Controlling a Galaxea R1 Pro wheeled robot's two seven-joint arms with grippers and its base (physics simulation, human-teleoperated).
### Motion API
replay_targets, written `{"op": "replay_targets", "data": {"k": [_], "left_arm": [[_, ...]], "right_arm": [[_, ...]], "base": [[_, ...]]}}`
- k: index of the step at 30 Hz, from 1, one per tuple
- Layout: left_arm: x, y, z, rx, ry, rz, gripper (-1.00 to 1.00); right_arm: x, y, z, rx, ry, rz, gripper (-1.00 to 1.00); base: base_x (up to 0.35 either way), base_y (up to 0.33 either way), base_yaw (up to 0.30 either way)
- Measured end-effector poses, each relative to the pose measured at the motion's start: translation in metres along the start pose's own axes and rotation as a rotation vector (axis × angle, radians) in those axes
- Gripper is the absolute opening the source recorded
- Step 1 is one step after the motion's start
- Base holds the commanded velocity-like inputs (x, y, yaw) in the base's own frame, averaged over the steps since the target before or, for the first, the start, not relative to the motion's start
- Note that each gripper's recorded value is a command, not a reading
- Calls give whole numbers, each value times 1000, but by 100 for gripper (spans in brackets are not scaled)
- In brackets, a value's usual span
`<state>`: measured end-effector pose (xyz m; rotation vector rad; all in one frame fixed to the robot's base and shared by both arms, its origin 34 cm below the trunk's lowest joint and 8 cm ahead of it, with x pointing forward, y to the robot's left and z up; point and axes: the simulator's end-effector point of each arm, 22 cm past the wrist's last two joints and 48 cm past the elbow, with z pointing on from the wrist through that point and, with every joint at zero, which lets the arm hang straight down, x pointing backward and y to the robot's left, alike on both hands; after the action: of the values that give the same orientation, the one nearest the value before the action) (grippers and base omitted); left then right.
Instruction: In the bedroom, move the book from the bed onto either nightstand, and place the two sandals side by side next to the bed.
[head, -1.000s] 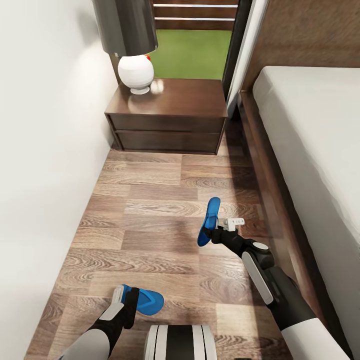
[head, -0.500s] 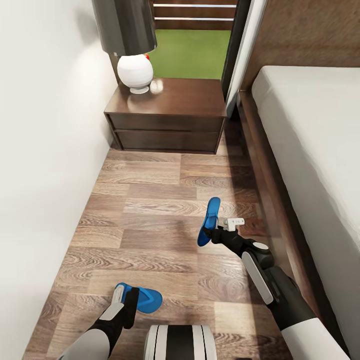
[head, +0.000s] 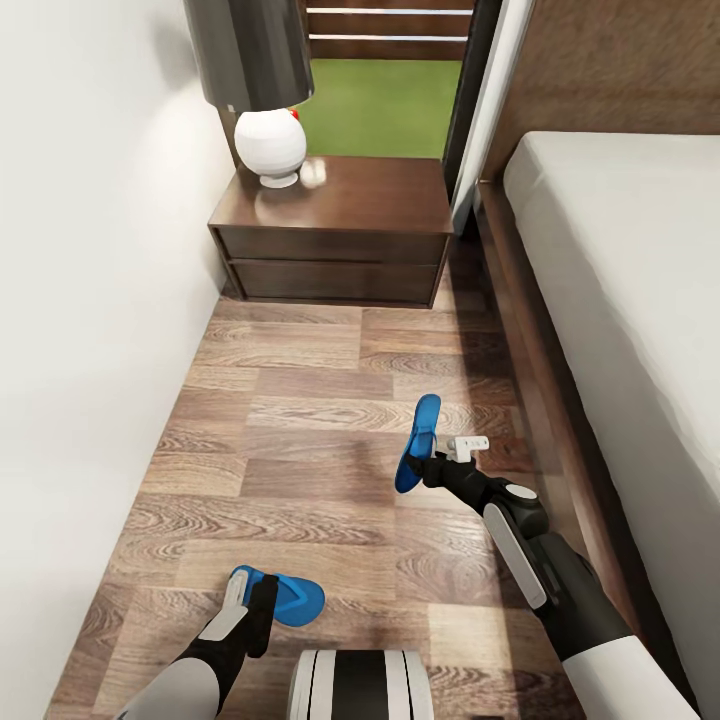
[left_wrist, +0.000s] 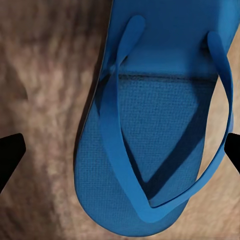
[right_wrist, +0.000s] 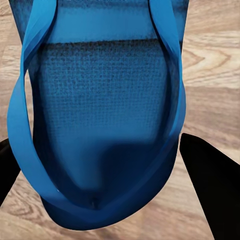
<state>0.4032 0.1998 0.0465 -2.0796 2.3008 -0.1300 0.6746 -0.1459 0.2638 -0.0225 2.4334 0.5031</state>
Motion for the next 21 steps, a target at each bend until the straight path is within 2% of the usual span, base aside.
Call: {"op": "replay_targets", "data": {"k": [21], "left_arm": [[0, -6, -4, 12, 1, 1, 100]], "right_arm": [[-7, 2, -4, -2, -11, -4, -100]], "base": [[0, 0, 0]]}}
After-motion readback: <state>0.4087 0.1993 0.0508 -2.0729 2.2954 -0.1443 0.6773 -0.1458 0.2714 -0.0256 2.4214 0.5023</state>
